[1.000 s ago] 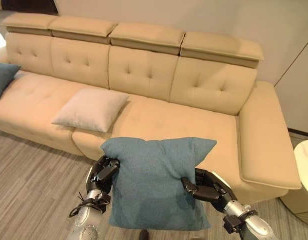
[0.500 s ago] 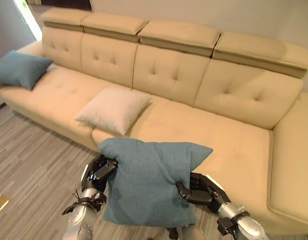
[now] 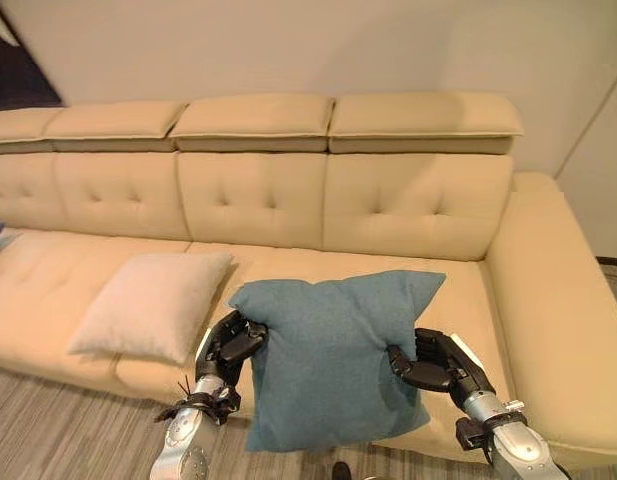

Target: Pick up all the scattered cushions and arrange them neatly on the sofa.

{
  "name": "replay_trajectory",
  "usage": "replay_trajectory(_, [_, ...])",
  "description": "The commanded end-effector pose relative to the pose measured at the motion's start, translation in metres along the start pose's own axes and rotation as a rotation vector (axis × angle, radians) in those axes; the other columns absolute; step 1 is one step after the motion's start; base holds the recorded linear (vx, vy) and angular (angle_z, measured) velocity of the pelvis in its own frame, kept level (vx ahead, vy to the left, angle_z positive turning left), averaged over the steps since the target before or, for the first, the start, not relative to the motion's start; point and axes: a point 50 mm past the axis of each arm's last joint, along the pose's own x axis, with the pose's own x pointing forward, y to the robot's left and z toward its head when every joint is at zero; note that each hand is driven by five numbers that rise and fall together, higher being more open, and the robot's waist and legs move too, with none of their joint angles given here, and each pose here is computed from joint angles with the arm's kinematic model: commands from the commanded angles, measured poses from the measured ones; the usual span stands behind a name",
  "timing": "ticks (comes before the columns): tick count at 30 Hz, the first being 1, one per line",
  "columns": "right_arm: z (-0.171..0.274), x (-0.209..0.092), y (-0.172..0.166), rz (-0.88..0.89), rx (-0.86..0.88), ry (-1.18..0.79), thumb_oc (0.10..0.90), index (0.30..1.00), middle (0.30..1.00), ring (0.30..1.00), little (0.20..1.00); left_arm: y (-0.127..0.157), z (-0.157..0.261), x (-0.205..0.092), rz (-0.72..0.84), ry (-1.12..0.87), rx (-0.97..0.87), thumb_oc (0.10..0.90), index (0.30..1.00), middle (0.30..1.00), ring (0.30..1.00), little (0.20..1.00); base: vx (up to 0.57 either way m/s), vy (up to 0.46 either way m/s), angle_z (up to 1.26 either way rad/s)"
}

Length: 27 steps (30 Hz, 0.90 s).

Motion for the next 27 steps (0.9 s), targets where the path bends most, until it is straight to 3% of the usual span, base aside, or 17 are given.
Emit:
replay_trajectory(1, [0.074,0.013,0.015,0.045,0.012,-0.435,0.400,0.300,0.300,0.300,0.300,-0.049,0.051,0.026,-0.242,-0.236,0.051,0.400,0.300,0.300,0.300,0.300,0.21,0.093,-0.68])
replay_trajectory(13, [0.061,0.010,0.022,0.055,0.055,-0.381,0.400,0.300,0.300,0.300,0.300,-0.065,0.051,0.029,-0.291,-0.232,0.107,0.400,0.300,0.300,0.300,0.300,0.22,0.165,-0.23])
replay_trajectory(20, [0.065,0.013,0.025,0.056,-0.004,-0.392,0.400,0.300,0.300,0.300,0.300,-0.065,0.055,0.027,-0.289,-0.252,0.140,0.400,0.300,0.300,0.300,0.300,0.07,0.119,-0.12])
replay_trajectory(27, [0.074,0.013,0.031,0.097,0.040,-0.445,0.400,0.300,0.300,0.300,0.300,-0.072,0.054,0.024,-0.359,-0.247,0.178,0.400,0.300,0.300,0.300,0.300,0.18,-0.142,-0.22])
